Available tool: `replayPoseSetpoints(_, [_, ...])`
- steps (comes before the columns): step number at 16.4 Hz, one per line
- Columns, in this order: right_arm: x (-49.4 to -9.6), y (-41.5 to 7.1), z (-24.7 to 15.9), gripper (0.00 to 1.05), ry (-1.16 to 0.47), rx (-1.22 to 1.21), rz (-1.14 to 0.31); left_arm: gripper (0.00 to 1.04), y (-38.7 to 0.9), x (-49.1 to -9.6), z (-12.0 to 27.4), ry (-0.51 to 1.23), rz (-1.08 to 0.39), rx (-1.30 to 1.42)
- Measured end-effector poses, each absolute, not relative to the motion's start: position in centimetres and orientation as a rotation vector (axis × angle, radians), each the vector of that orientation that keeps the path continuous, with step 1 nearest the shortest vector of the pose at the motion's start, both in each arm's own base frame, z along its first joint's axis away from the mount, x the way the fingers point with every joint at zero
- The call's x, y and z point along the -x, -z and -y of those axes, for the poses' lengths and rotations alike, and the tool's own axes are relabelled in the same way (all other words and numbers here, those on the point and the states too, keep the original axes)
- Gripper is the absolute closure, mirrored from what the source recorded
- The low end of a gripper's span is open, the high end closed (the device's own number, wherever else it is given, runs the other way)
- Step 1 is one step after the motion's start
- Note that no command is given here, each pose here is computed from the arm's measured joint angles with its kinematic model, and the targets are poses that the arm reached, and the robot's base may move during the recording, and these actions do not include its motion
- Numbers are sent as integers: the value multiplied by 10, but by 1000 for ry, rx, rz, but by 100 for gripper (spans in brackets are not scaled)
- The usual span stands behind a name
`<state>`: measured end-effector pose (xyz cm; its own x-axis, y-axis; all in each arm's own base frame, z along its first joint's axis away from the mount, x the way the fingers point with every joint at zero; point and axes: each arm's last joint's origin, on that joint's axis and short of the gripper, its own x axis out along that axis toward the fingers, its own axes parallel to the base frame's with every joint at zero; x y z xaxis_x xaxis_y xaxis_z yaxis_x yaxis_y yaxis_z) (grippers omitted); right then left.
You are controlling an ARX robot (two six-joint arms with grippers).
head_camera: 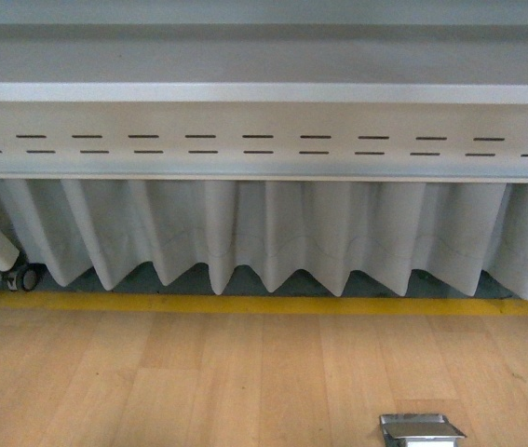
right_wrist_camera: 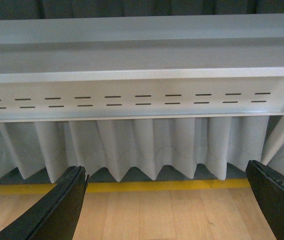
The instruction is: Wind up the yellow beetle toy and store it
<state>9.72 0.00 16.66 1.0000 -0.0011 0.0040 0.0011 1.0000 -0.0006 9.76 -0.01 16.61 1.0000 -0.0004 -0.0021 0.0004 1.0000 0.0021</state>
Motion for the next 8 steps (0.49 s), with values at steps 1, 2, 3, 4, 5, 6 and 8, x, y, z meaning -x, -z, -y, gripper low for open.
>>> replayPoseSetpoints(1, [-97,-167,0,7,1,1,4,7,-166,-98,0,1,-2,-2])
replayPoseSetpoints(2, [-97,-167,0,7,1,1,4,7,-166,-98,0,0,-2,-2])
replayPoseSetpoints(3, [-97,-167,0,7,1,1,4,7,-166,-98,0,0,-2,-2])
replayPoseSetpoints(4, [-97,-167,0,7,1,1,4,7,-166,-98,0,0,-2,-2])
replayPoseSetpoints(5, [-97,-167,0,7,1,1,4,7,-166,-98,0,0,-2,-2])
replayPoseSetpoints(6, [-97,-167,0,7,1,1,4,7,-166,-98,0,0,-2,-2])
replayPoseSetpoints(8, [-97,-167,0,7,1,1,4,7,-166,-98,0,0,-2,-2])
